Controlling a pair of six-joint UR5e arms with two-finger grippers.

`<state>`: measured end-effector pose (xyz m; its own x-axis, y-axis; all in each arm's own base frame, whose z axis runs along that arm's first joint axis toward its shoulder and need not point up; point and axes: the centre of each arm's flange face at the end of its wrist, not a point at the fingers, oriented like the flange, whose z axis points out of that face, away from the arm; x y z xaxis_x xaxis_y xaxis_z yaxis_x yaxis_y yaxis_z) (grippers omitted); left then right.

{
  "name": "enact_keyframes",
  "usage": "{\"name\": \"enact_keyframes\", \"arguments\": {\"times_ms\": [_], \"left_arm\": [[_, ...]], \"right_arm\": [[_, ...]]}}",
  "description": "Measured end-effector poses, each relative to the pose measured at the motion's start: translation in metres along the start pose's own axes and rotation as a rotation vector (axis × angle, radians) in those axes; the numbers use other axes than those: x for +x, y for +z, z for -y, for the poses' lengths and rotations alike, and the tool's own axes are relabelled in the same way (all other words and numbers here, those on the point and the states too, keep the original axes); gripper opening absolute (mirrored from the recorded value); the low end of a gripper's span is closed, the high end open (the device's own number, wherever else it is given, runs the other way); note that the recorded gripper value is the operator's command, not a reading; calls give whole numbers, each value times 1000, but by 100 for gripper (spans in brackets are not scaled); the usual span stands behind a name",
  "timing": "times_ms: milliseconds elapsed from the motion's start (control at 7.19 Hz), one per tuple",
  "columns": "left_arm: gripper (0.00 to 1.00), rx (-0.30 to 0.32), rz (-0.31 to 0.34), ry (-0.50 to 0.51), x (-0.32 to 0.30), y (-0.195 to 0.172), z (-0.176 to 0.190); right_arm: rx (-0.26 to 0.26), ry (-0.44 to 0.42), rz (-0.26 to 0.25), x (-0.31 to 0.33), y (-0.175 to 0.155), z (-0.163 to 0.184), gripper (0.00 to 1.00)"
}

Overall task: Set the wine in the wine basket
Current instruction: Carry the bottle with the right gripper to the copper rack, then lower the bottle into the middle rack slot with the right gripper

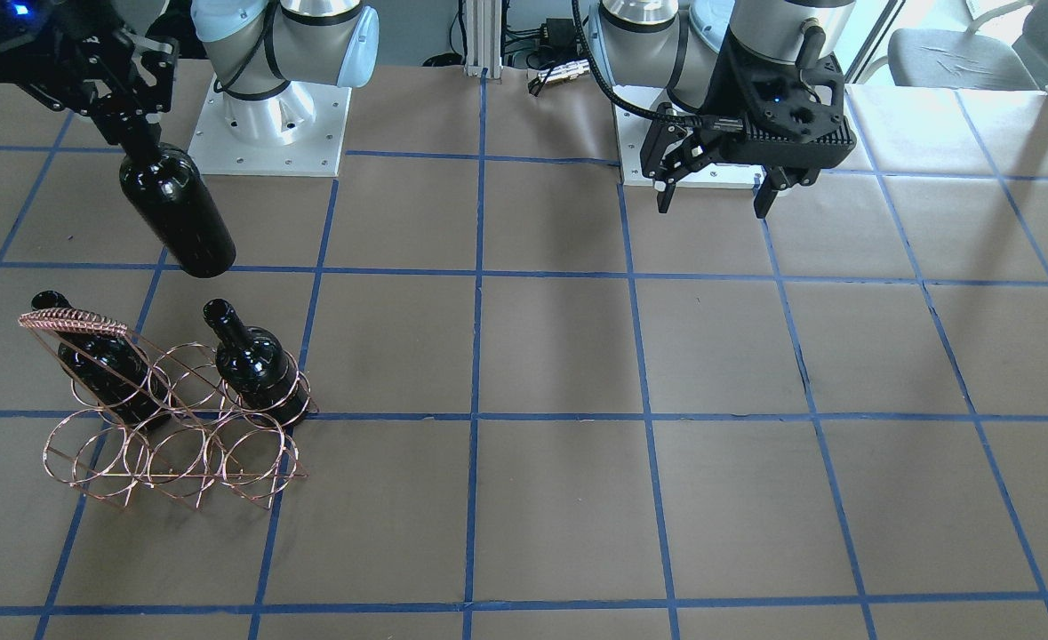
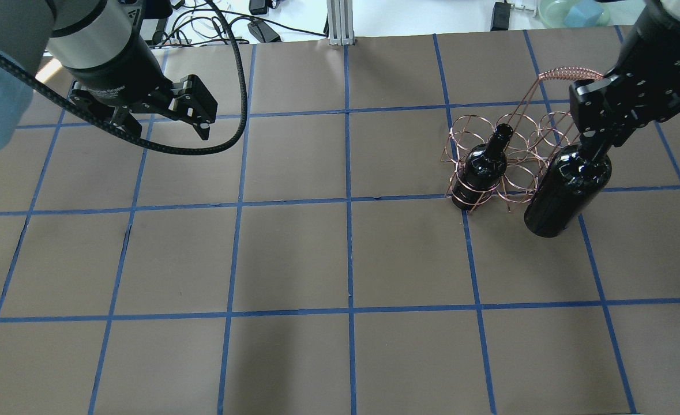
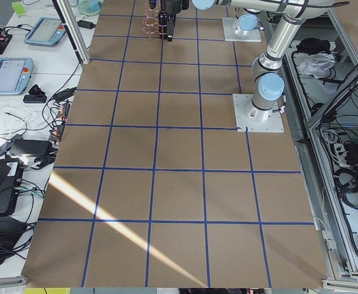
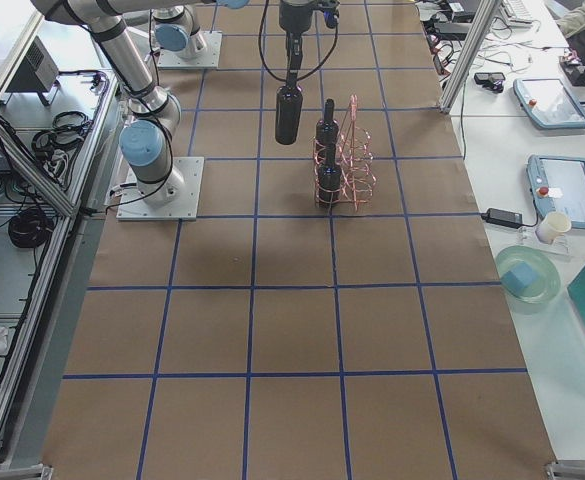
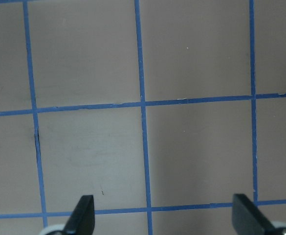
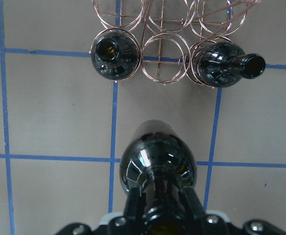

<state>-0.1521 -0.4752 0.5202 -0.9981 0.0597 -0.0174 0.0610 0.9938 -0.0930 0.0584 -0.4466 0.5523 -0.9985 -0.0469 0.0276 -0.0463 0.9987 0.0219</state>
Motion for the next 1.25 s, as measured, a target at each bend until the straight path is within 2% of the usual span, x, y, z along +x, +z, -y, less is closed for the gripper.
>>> {"name": "enact_keyframes", "arguments": {"times_ms": [139,695,1252], "left_arm": [[100,4,-8,11,-3,1,2],[100,-7,-33,7,0,6,0],[100,-6,-26,4,-1,5,-2]], "right_arm": [[23,14,20,14,0,6,5],[79,4,42,32,23,52,5],[79,-23,58,42,40,81,5]]}}
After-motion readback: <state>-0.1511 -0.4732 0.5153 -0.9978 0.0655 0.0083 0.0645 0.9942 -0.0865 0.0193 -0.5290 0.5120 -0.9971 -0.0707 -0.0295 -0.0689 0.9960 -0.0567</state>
